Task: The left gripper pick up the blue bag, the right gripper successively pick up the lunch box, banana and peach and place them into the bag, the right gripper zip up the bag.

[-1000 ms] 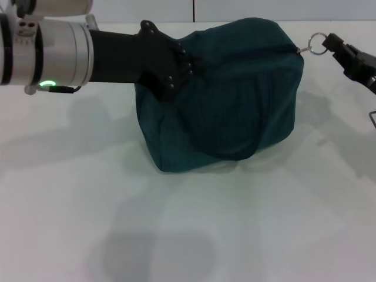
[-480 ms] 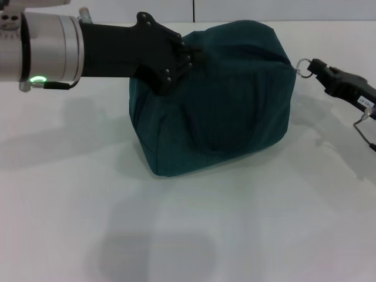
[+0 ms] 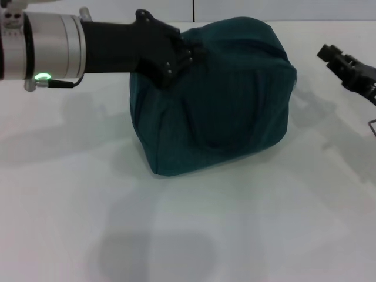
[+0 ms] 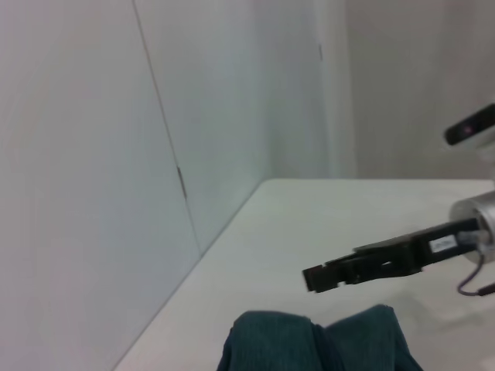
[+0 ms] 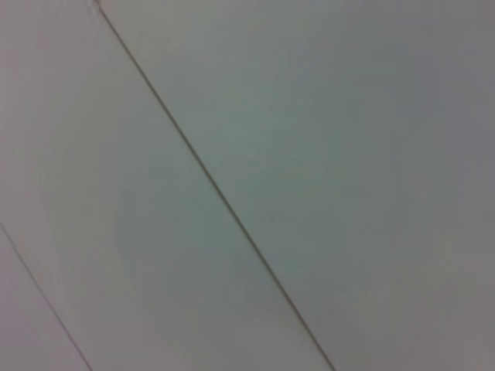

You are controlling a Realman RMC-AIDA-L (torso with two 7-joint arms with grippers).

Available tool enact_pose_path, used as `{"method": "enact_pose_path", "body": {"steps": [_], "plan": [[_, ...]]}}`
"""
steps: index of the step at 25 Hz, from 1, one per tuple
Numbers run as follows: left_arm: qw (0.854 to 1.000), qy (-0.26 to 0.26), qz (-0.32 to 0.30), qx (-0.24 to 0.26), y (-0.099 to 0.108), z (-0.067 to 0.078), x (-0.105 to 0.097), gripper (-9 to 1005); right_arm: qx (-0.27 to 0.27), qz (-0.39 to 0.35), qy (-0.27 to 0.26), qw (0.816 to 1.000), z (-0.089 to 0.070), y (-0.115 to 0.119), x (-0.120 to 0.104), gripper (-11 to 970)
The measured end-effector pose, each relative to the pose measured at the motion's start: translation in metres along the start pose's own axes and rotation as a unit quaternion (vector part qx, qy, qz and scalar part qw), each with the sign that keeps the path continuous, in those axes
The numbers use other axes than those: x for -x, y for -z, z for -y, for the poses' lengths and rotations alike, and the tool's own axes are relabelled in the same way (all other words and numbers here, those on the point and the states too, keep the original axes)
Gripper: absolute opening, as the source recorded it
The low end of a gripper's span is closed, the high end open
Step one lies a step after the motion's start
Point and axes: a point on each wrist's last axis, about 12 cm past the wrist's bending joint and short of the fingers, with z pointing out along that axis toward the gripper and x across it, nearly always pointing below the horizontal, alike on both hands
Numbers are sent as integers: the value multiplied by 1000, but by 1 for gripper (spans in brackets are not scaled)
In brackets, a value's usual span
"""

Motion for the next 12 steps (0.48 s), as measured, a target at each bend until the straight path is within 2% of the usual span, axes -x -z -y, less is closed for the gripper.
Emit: {"method": "enact_pose_path", "body": {"steps": [8, 11, 12], "plan": [[997, 27, 61, 29, 8, -3, -1, 153, 12, 20, 11, 1000, -1, 16, 2, 346], [993, 44, 101, 52, 17, -4, -5, 388, 35, 37, 19, 999, -4, 24, 9, 409], [990, 49, 115, 59, 22, -4, -8, 412, 43, 42, 23, 998, -5, 27, 11, 430]]}}
